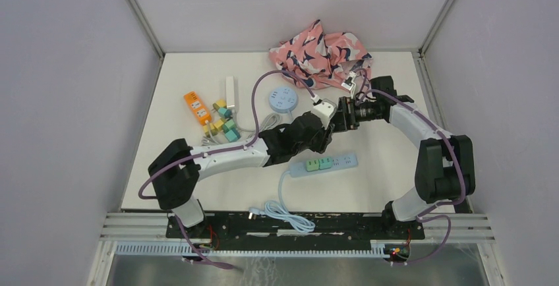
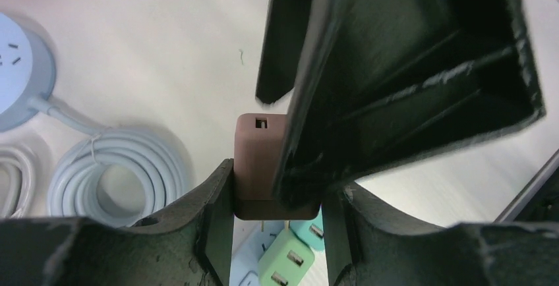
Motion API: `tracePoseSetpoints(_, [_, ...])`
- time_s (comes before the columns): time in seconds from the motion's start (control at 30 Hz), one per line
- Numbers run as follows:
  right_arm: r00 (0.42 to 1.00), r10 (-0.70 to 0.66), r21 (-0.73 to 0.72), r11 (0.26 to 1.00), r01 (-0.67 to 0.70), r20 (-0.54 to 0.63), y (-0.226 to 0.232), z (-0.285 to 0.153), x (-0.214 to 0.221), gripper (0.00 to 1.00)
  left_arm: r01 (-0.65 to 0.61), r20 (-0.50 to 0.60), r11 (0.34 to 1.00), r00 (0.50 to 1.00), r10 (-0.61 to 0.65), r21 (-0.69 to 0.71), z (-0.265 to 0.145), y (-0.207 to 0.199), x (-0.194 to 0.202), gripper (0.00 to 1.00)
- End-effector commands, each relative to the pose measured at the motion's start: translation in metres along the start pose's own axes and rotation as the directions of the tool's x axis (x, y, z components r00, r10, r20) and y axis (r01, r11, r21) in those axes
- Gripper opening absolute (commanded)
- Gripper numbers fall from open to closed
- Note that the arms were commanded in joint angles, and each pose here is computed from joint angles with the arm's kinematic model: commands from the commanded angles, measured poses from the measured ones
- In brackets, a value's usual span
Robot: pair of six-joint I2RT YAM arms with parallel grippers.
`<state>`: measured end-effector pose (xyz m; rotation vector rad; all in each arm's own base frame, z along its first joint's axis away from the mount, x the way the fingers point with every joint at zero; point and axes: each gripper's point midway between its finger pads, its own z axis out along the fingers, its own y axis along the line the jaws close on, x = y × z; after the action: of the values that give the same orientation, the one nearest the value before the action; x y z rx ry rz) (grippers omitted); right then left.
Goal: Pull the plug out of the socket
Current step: Place the plug at the center of the board.
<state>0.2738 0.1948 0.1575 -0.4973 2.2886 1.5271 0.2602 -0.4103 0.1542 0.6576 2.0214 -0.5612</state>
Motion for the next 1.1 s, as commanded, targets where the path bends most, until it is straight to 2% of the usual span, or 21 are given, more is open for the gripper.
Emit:
tracePoseSetpoints(0.0, [0.980, -0.197, 0.014, 0.980, 0.197, 0.026, 0.012, -0.011, -0.010, 0.99, 0.025, 0.067, 0.998, 0.998, -0.021, -0.059, -0.016, 0.028, -0.014, 0.03])
tracePoseSetpoints(0.13, [0.976, -0.216, 0.040, 0.976, 0.215, 0.033, 0.011, -0.013, -0.011, 1.00, 0.114, 0.081, 0.987, 0.991, -0.105, -0.117, -0.028, 0.071, 0.006, 0.03])
tracePoseSetpoints(0.23, [0.977, -0.212, 0.047, 0.977, 0.210, 0.033, 0.009, -0.014, -0.012, 1.00, 0.236, 0.134, 0.947, 0.968, -0.211, -0.217, -0.046, 0.121, 0.013, 0.03])
tracePoseSetpoints(0.4, [0.979, -0.200, 0.049, 0.979, 0.198, 0.029, 0.008, -0.013, -0.012, 1.00, 0.438, 0.233, 0.829, 0.897, -0.375, -0.348, -0.079, 0.202, 0.032, 0.03])
tracePoseSetpoints(0.53, [0.980, -0.198, 0.052, 0.979, 0.197, 0.029, 0.007, -0.014, -0.012, 1.00, 0.558, 0.309, 0.720, 0.829, -0.465, -0.413, -0.097, 0.247, 0.048, 0.03])
tracePoseSetpoints(0.67, [0.981, -0.194, 0.054, 0.980, 0.192, 0.028, 0.006, -0.014, -0.012, 1.00, 0.633, 0.351, 0.630, 0.774, -0.527, -0.450, -0.101, 0.269, 0.057, 0.04])
tracePoseSetpoints(0.83, [0.981, -0.192, 0.054, 0.980, 0.190, 0.030, 0.007, -0.015, -0.012, 1.00, 0.676, 0.394, 0.506, 0.731, -0.557, -0.536, -0.109, 0.291, 0.066, 0.04])
tracePoseSetpoints(0.93, [0.981, -0.190, 0.053, 0.981, 0.188, 0.029, 0.007, -0.014, -0.012, 1.00, 0.679, 0.392, 0.475, 0.722, -0.571, -0.559, -0.108, 0.295, 0.072, 0.05])
tracePoseSetpoints(1.07, [0.982, -0.187, 0.054, 0.981, 0.185, 0.029, 0.006, -0.014, -0.011, 1.00, 0.678, 0.375, 0.448, 0.713, -0.593, -0.583, -0.105, 0.297, 0.080, 0.13])
